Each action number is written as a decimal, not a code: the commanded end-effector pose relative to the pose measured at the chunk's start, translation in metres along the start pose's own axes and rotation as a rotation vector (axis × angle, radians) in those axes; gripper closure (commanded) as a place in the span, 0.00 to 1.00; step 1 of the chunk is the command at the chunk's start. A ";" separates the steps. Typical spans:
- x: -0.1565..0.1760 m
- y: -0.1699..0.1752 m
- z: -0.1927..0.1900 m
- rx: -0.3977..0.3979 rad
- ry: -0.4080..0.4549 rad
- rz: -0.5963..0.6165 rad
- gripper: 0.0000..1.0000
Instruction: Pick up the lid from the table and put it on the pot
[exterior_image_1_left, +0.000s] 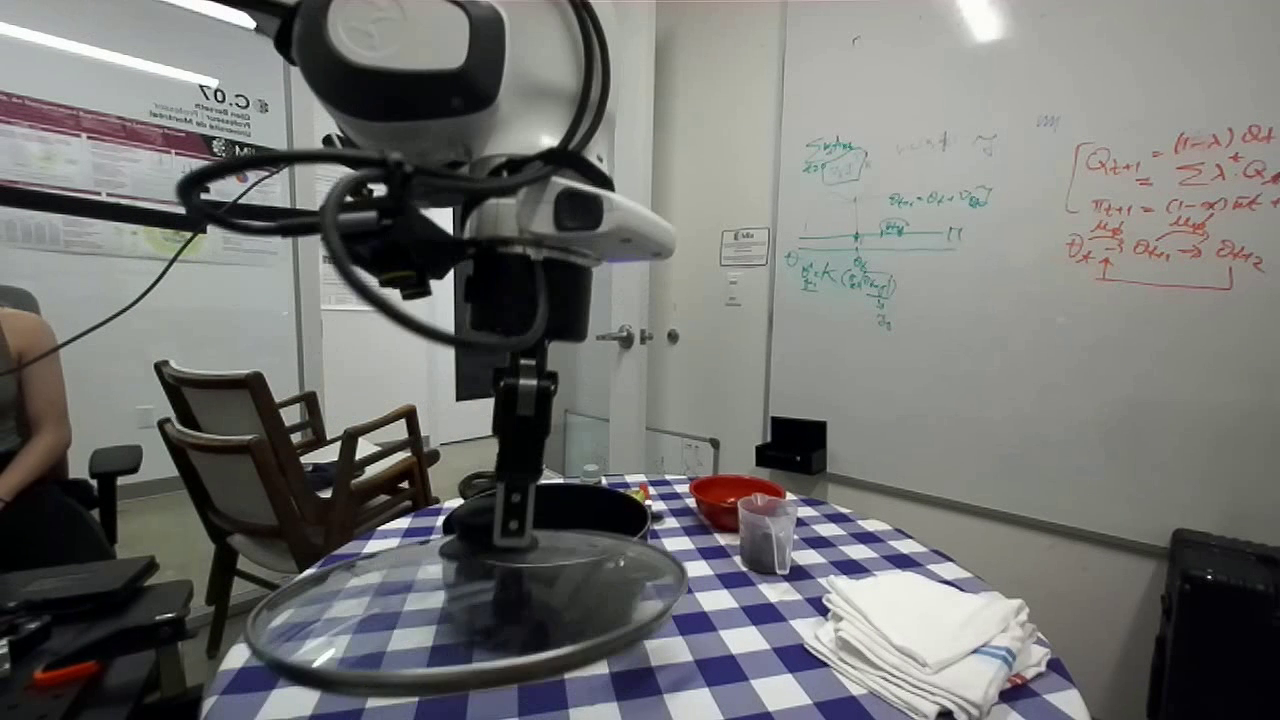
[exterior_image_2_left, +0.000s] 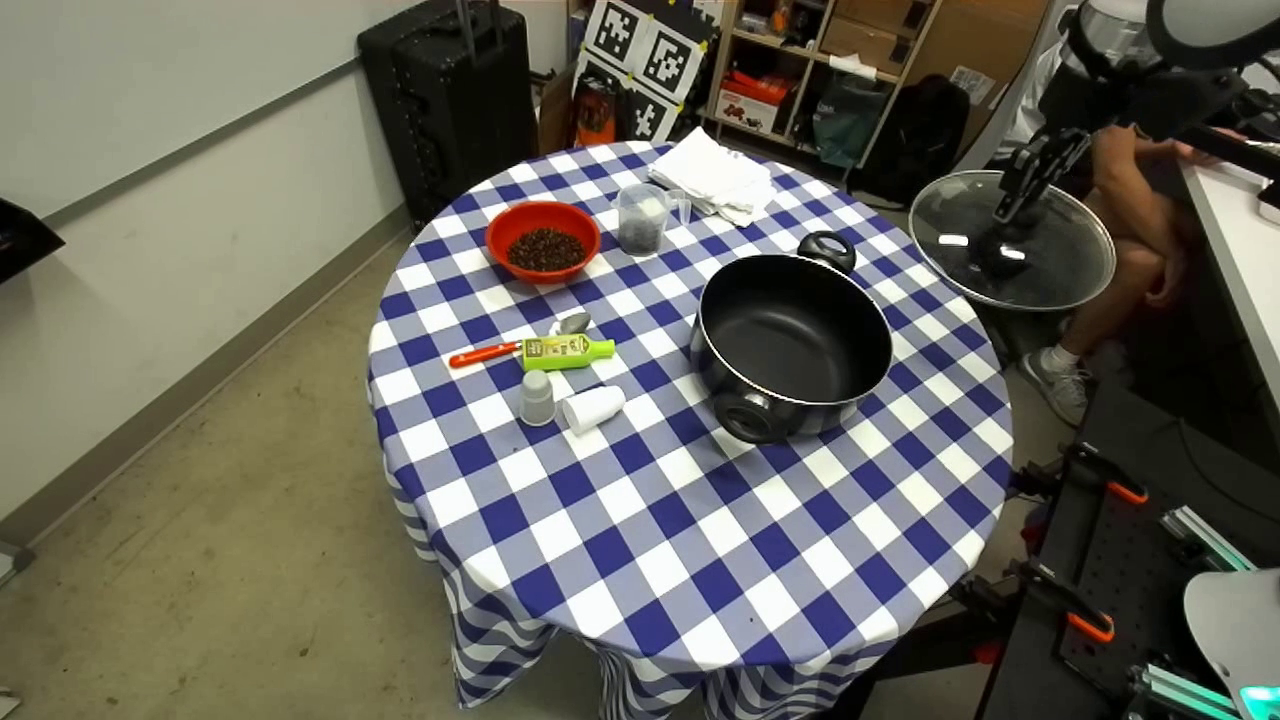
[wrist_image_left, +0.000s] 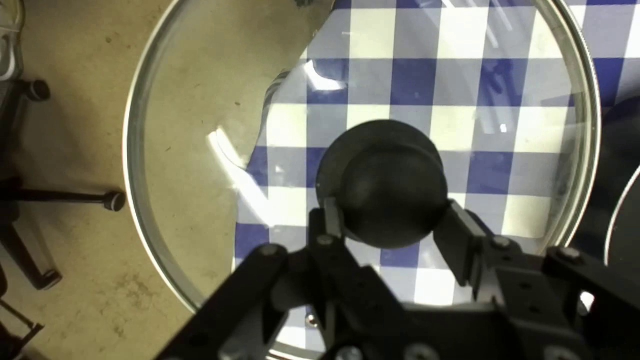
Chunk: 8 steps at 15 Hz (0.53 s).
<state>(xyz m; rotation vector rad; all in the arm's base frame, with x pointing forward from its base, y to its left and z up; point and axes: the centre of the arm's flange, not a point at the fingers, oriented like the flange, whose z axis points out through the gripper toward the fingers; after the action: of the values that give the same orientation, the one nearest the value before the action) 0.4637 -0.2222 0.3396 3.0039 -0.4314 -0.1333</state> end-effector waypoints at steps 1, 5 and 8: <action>0.028 -0.027 -0.064 -0.054 0.058 -0.079 0.77; 0.050 -0.066 -0.107 -0.075 0.137 -0.195 0.77; 0.062 -0.108 -0.121 -0.060 0.186 -0.311 0.77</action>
<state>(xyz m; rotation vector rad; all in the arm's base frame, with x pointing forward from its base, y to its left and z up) 0.5377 -0.1486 0.4261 2.9684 -0.0982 0.0732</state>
